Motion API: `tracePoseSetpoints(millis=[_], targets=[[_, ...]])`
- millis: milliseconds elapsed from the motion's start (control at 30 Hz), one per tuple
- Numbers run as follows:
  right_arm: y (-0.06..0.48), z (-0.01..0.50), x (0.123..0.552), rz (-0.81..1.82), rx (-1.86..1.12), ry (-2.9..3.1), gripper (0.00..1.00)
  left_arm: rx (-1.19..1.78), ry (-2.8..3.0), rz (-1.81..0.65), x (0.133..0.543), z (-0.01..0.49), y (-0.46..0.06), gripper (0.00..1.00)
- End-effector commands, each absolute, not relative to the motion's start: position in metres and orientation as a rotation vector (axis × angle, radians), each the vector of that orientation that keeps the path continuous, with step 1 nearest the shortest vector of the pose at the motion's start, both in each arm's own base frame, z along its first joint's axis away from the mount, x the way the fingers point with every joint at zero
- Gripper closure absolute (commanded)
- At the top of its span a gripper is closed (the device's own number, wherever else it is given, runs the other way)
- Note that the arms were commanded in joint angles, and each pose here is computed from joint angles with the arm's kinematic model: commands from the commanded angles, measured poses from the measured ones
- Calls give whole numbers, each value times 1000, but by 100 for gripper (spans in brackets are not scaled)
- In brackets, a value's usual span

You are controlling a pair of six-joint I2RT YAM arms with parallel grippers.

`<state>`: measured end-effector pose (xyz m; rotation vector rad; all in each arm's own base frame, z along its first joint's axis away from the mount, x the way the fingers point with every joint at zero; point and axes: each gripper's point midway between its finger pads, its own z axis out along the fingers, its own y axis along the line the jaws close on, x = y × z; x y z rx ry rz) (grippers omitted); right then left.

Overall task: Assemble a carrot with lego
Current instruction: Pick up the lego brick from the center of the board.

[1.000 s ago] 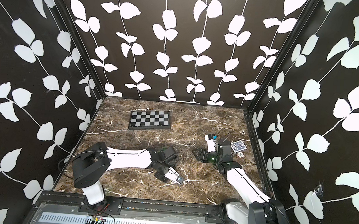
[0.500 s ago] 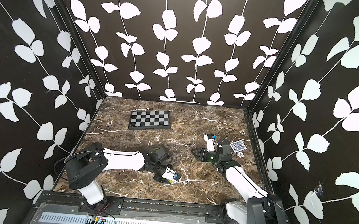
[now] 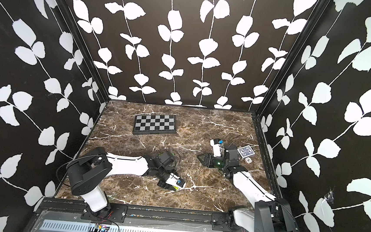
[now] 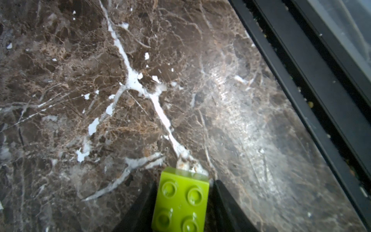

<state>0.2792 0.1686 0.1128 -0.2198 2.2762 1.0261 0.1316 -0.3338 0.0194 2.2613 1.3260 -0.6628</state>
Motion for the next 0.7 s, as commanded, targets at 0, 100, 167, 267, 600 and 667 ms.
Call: tracePoseSetpoints(millis=[0, 100, 167, 267, 600, 667], targets=[[171, 112, 279, 1045, -231, 2258, 40, 2380, 1436, -638, 118, -9, -298, 53], [172, 112, 280, 1053, -231, 2256, 40, 2376, 1434, -643, 118, -7, -298, 55], [172, 112, 280, 1054, -231, 2257, 41, 2363, 1438, -651, 118, -5, -297, 57], [172, 111, 280, 1056, -231, 2260, 41, 2339, 1433, -644, 120, -3, -298, 58], [174, 113, 279, 1061, -236, 2259, 42, 2304, 1472, -617, 128, -7, -300, 78], [173, 114, 279, 1057, -239, 2257, 42, 2285, 1479, -620, 129, 0, -302, 83]])
